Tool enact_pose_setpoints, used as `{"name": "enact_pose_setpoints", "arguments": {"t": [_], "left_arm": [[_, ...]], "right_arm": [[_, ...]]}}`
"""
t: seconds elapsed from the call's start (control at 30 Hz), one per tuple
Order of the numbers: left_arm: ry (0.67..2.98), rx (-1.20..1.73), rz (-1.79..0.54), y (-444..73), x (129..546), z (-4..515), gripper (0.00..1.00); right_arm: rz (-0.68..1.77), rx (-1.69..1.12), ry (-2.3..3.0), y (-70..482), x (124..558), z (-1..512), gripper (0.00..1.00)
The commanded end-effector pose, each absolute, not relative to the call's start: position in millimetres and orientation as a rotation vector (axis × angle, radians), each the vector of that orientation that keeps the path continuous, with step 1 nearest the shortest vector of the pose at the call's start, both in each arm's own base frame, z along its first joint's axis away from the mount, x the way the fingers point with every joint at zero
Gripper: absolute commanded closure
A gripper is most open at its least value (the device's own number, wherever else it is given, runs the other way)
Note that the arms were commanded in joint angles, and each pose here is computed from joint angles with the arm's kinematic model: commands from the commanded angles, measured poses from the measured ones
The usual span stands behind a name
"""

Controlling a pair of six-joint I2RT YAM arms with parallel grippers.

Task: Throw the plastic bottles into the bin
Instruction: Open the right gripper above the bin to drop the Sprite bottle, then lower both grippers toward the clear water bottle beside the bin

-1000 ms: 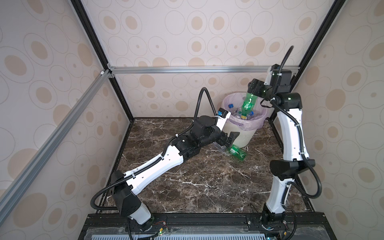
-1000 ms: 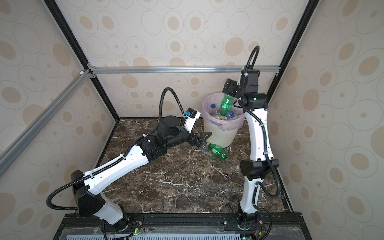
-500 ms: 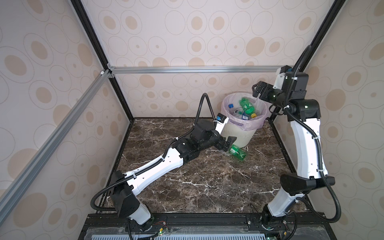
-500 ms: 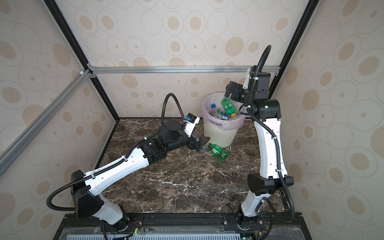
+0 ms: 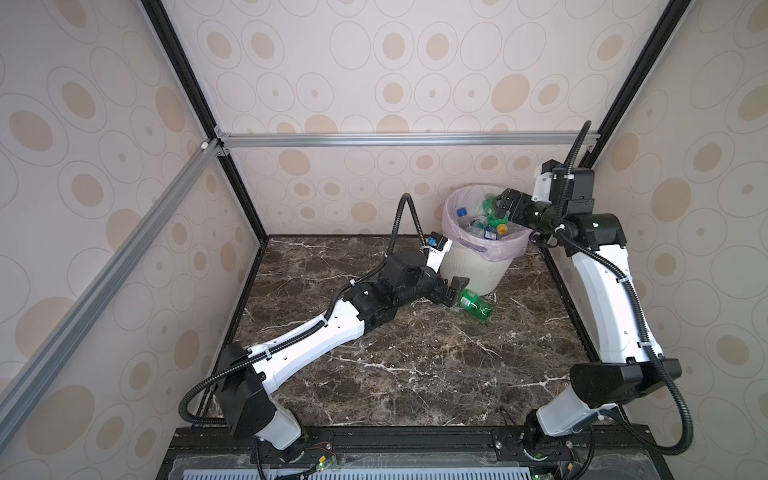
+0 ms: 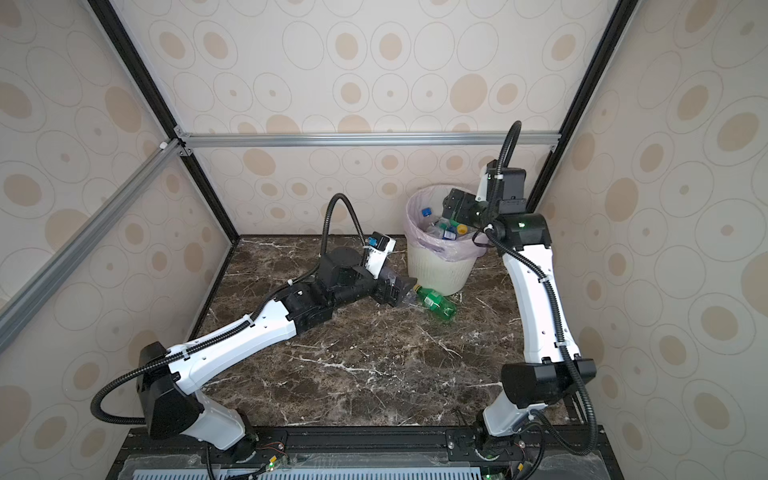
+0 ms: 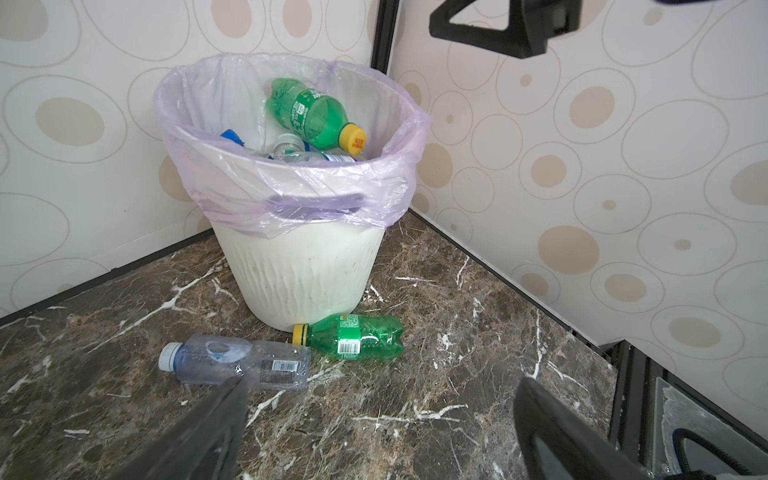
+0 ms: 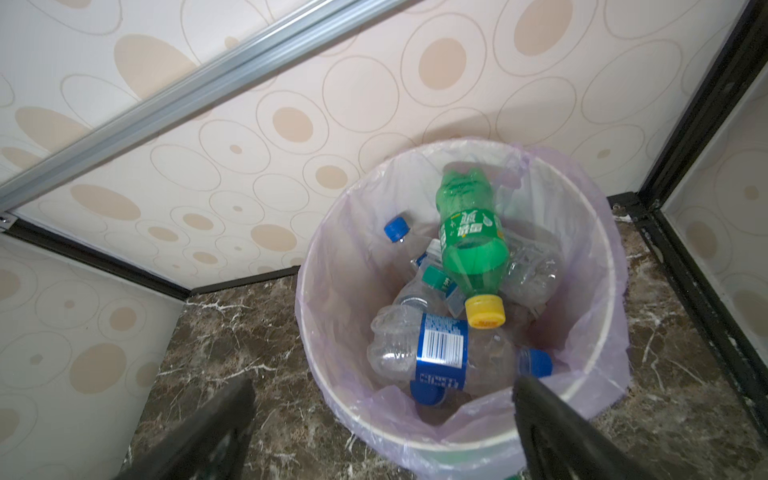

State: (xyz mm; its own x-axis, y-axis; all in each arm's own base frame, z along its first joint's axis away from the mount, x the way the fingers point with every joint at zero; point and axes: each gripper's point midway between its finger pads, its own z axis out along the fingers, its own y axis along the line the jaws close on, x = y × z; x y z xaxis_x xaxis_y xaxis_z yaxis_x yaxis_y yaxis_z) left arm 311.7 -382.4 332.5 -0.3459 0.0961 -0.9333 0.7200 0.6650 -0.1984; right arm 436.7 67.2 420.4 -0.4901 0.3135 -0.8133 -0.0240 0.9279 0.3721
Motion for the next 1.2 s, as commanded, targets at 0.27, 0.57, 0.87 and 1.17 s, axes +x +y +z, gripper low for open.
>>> {"name": "enact_pose_setpoints", "arguments": {"t": [0.27,0.57,0.87,1.17], "left_arm": [[1.906,0.385,-0.785,-339.7,343.1,311.7,0.01],[2.093,0.107,-0.831,-290.2,382.6,248.8,0.01],[2.185,-0.038,-0.979,-292.8,401.2,211.8,0.01],[2.209,-0.199,-1.063,-262.7,402.0,186.1,0.01]], "right_arm": [[0.42,0.043,2.026,100.9,385.9,405.4,0.0],[0.375,-0.108,2.156,139.7,346.3,312.6,0.0],[0.385,-0.164,2.322,167.1,343.5,204.4,0.0],[0.286,-0.303,2.407,201.2,375.2,156.0,0.0]]}}
